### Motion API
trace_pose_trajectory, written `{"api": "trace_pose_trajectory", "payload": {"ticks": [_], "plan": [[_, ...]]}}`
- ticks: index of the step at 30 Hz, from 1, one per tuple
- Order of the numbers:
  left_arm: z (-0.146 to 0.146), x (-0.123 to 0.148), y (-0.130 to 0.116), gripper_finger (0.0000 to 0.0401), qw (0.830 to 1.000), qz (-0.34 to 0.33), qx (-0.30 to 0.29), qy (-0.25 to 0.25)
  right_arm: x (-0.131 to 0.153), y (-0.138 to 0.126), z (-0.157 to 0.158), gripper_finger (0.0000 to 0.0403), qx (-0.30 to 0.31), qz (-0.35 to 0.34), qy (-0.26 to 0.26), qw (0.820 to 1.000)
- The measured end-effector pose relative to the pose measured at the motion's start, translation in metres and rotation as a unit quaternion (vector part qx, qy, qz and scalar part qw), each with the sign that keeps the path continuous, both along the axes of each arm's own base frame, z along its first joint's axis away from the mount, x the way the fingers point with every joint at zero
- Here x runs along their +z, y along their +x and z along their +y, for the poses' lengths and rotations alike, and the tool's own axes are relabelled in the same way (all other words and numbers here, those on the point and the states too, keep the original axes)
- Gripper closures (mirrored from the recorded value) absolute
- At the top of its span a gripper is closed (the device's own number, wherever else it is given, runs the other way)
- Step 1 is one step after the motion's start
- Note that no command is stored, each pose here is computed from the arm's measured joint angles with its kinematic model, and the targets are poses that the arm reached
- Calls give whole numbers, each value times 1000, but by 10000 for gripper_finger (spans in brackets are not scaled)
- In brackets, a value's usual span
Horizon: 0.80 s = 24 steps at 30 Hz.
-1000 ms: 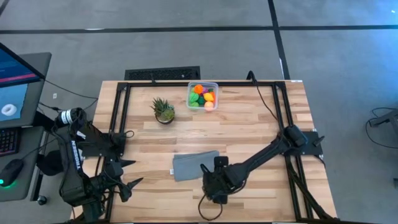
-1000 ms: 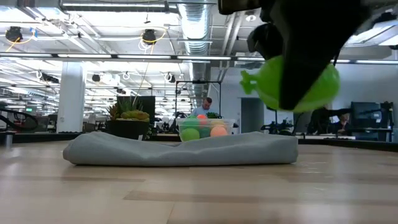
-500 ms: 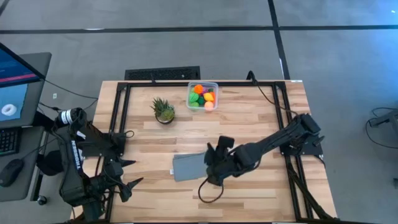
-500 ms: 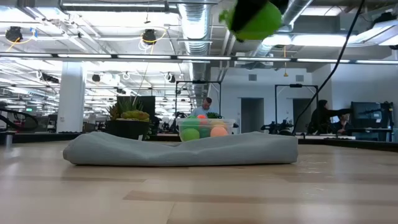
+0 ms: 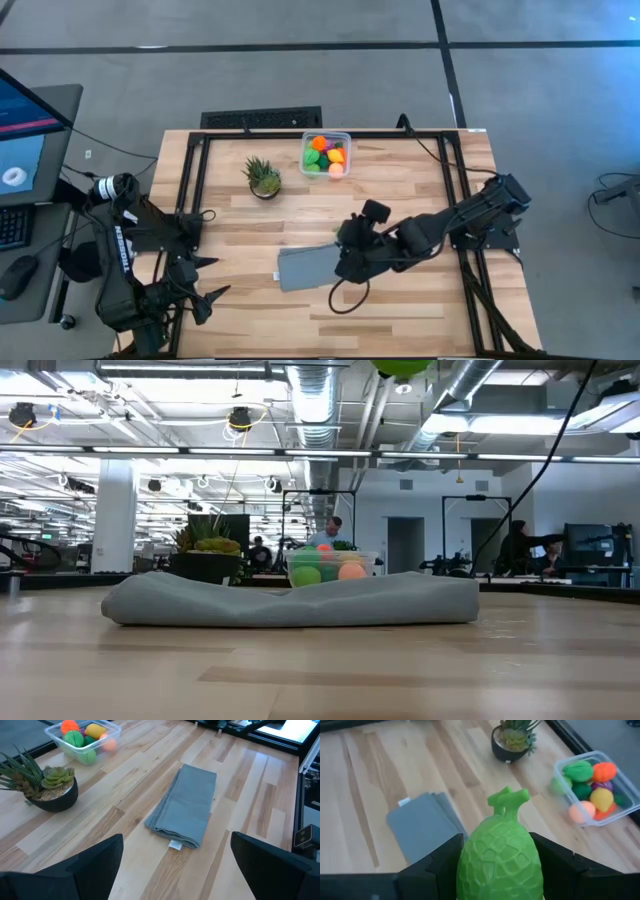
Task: Pick and placing Produce into tupperware
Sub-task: Put the melon into the bin
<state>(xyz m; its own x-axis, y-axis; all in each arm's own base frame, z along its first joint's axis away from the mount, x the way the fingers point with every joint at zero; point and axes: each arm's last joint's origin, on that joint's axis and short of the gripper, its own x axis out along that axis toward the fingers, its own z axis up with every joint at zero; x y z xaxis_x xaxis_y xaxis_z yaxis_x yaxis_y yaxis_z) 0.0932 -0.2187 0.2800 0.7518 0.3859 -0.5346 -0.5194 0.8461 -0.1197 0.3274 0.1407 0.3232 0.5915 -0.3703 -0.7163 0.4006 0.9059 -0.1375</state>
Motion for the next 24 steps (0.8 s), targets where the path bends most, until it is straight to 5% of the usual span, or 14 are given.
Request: {"api": "trace_pose_trajectory", "payload": {"ticks": [24], "plan": [[0,0,0,41,1000,0,0,0,17,-17,-8,168,-88,-76,-85,990]]}}
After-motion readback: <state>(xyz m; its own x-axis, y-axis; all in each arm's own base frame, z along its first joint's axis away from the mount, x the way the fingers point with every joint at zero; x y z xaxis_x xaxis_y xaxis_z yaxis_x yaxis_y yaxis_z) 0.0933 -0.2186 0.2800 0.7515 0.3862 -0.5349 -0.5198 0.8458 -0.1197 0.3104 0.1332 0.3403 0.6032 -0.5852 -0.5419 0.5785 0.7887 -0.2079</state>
